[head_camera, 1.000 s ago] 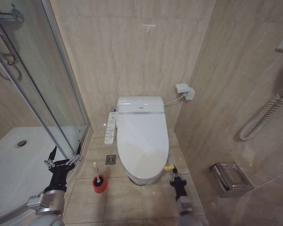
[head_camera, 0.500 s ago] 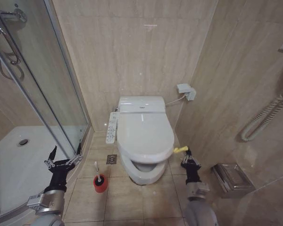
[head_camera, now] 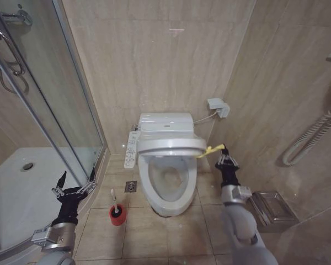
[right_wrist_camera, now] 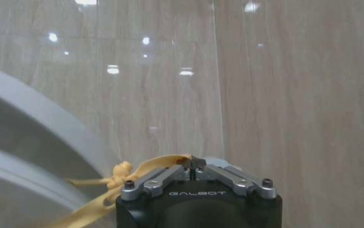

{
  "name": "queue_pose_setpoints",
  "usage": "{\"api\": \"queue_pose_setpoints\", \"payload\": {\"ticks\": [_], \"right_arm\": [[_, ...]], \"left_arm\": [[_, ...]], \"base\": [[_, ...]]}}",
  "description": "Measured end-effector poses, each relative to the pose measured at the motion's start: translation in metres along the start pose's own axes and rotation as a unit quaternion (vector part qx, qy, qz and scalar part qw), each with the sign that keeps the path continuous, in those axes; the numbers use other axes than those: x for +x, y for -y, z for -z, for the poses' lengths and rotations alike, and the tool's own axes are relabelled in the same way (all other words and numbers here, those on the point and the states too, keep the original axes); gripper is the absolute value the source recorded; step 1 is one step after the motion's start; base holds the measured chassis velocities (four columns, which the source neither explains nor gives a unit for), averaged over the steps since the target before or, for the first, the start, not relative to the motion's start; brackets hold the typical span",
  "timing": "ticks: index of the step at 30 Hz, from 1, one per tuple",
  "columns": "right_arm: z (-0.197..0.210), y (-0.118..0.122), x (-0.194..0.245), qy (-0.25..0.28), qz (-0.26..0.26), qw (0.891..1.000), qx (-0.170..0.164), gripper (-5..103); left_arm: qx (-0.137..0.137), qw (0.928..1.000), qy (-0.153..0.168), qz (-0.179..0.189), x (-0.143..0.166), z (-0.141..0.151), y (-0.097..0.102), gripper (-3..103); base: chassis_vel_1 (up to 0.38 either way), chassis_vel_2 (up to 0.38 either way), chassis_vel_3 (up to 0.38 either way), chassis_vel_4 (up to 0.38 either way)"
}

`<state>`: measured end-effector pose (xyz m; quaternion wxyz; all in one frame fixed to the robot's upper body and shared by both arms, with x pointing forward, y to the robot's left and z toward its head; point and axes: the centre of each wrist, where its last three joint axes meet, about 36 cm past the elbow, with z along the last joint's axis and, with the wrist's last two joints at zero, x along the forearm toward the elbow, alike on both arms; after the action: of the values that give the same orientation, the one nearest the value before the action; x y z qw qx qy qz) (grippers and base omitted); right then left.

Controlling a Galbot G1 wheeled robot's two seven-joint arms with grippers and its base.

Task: Open the toilet lid, clean the toilet bowl with a toilet brush, close the toilet lid, and flush.

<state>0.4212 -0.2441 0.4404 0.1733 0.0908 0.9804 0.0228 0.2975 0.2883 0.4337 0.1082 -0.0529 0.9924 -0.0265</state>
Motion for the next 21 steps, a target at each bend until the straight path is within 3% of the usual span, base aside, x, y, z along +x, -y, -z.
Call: {"api": "queue_pose_setpoints", "payload": {"ticks": [21], "right_arm": [[-0.013,0.023,-0.132,0.016,-0.003,1.0,0.025,1]], "left_arm": [[0.0,1.0,0.0,0.0,0.0,0.0,0.0,100]], "base": [[0.0,0.0,0.0,0.0]]}}
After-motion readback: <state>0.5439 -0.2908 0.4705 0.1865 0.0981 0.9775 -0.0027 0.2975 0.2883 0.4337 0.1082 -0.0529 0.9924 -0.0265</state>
